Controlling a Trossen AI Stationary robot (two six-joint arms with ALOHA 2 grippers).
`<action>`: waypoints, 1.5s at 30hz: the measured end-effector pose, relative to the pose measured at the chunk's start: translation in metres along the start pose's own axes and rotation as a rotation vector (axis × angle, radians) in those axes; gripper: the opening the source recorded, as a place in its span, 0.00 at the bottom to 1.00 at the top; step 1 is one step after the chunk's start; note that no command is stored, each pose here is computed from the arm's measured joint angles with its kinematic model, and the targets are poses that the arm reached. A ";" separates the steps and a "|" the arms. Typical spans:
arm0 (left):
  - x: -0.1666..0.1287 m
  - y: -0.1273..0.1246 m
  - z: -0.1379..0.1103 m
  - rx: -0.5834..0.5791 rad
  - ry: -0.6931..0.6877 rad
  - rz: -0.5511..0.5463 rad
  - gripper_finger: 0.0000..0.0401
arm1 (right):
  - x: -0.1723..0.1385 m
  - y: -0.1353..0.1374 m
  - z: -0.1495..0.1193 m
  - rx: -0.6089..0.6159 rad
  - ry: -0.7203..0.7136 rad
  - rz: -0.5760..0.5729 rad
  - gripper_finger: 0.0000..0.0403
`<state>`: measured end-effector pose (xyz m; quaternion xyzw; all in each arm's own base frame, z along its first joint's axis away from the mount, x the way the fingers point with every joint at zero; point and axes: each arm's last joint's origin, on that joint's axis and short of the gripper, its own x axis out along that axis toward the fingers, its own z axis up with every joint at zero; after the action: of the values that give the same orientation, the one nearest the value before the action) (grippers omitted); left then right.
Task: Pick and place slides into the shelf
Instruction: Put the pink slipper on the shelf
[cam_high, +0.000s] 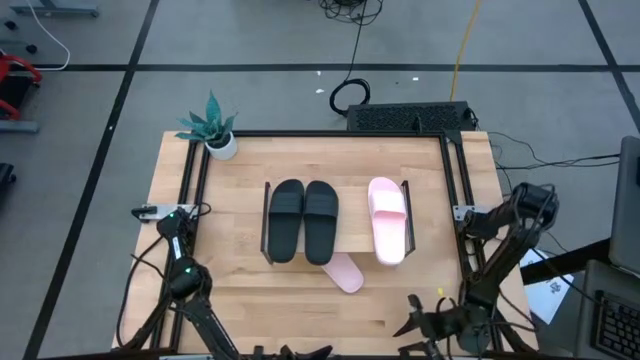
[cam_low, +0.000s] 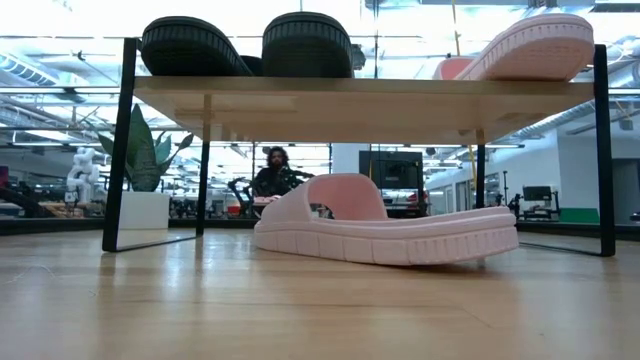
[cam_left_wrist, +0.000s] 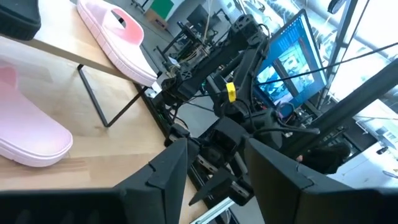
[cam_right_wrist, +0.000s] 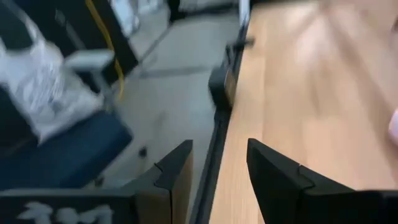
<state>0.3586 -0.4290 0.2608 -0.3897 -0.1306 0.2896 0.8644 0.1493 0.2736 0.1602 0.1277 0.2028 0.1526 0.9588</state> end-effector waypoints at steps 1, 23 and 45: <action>0.000 0.000 0.000 0.004 0.001 0.000 0.40 | 0.003 0.000 0.000 -0.003 -0.042 -0.016 0.35; -0.011 -0.007 0.009 0.077 0.015 -0.014 0.40 | 0.055 0.004 0.015 -0.405 -0.208 -0.250 0.34; -0.076 -0.031 0.174 0.577 0.091 -0.147 0.40 | 0.057 -0.045 0.014 -0.052 0.077 -0.387 0.26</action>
<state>0.2314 -0.3871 0.3998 -0.1299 -0.0319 0.2335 0.9631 0.2159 0.2491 0.1390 0.0557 0.2561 -0.0246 0.9647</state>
